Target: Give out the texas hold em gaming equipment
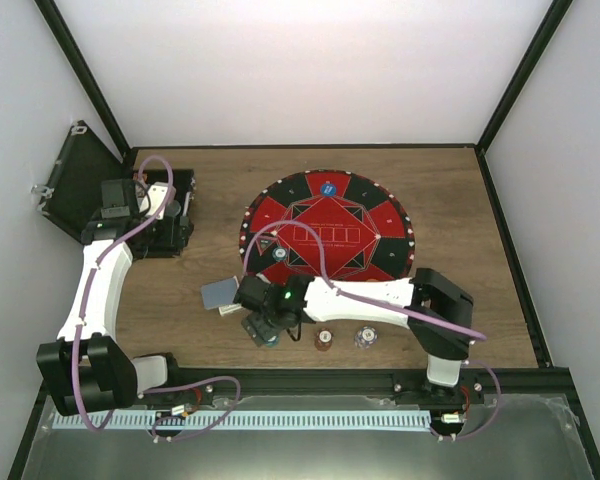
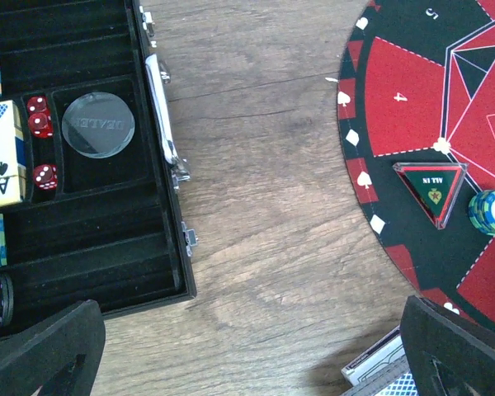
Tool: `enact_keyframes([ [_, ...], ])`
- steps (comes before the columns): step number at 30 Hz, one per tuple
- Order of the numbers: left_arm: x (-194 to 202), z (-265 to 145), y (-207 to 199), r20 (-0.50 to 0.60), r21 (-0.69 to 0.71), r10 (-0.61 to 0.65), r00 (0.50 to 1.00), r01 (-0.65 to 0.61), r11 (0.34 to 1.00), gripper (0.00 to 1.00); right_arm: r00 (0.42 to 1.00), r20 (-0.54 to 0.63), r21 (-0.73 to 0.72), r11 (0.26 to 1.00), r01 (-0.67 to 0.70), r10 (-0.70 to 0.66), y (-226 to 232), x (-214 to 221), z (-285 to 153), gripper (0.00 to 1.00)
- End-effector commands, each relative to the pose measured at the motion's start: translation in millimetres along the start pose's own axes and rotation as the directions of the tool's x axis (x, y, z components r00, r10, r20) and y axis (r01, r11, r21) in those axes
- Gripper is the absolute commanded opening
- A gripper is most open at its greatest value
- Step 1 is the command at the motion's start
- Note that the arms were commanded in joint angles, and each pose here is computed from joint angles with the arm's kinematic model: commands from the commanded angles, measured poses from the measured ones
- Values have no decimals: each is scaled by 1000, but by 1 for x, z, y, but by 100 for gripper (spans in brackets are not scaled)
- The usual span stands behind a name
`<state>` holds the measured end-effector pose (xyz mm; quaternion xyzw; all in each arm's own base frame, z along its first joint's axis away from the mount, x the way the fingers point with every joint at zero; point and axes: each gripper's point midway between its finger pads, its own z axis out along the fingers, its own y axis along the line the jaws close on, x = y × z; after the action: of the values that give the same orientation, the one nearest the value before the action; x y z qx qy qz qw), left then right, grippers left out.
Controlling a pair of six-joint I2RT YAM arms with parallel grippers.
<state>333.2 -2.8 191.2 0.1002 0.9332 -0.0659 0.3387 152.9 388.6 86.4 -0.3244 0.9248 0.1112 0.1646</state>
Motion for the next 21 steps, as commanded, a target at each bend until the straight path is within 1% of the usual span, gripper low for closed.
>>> enact_keyframes([
  [1,-9,-6,-2,22,16,0,1000,0,1000,100,998,-41,-17,999,-47,47,18,18,8,88],
  [7,-9,-8,-2,23,14,-1,1000,0,1000,100,995,-89,1,999,-34,34,22,33,28,82],
  [13,-12,-9,-3,29,19,0,1000,0,1000,100,992,-123,26,999,-32,35,16,46,42,79],
  [21,-13,-10,-3,32,18,0,999,-1,1000,100,993,-114,10,999,-36,37,19,44,41,69],
])
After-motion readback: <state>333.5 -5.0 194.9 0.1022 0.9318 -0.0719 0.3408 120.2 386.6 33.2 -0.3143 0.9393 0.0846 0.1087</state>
